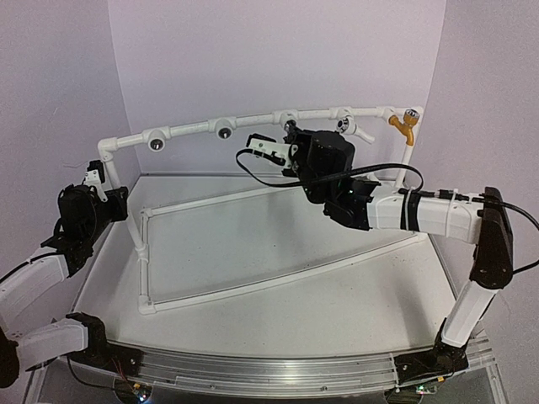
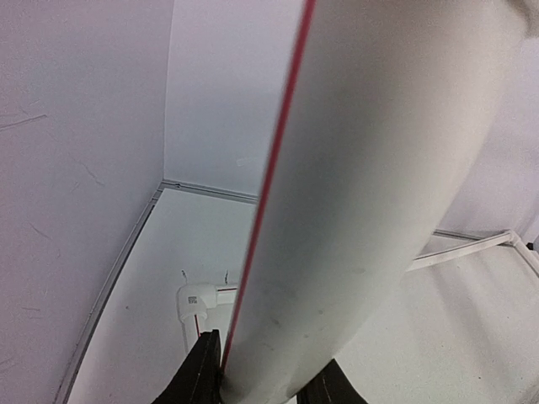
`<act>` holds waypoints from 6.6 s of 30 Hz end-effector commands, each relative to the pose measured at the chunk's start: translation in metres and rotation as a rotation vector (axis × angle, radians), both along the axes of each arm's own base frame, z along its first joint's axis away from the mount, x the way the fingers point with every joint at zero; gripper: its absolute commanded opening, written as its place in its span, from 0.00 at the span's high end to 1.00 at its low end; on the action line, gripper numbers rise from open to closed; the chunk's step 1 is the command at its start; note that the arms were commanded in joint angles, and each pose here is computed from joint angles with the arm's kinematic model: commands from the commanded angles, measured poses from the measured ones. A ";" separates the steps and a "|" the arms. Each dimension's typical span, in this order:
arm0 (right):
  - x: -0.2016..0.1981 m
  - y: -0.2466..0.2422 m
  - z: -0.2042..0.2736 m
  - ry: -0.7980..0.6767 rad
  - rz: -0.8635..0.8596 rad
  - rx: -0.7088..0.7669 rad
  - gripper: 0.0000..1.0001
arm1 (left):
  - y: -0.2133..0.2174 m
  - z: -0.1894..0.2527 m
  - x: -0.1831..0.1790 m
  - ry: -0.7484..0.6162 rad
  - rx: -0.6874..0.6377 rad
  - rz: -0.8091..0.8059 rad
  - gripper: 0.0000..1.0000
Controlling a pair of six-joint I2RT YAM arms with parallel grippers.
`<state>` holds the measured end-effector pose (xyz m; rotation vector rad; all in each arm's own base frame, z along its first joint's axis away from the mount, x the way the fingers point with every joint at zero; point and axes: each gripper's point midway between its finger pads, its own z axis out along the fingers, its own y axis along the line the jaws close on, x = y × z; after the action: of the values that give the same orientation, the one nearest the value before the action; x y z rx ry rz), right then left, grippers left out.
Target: Install the water faucets
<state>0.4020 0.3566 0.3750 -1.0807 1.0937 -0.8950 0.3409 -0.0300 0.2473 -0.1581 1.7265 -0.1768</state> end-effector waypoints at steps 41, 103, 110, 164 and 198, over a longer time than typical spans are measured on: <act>0.006 -0.024 0.059 -0.074 -0.010 0.118 1.00 | 0.001 -0.029 -0.004 0.078 -0.136 0.022 1.00; 0.017 0.012 0.052 0.193 0.131 0.718 1.00 | -0.029 -0.014 -0.013 0.061 -0.173 -0.124 1.00; 0.019 0.007 0.057 0.249 0.179 0.855 1.00 | -0.030 -0.011 -0.014 0.054 -0.175 -0.131 1.00; 0.049 -0.007 0.015 0.528 0.306 1.639 1.00 | -0.036 -0.013 -0.019 0.056 -0.178 -0.159 1.00; 0.061 -0.003 -0.022 0.766 0.372 2.303 1.00 | -0.041 -0.015 -0.021 0.062 -0.188 -0.175 1.00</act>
<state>0.4355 0.3595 0.3859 0.3614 1.4691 1.1325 0.3332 -0.0364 0.2501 -0.1425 1.7047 -0.2241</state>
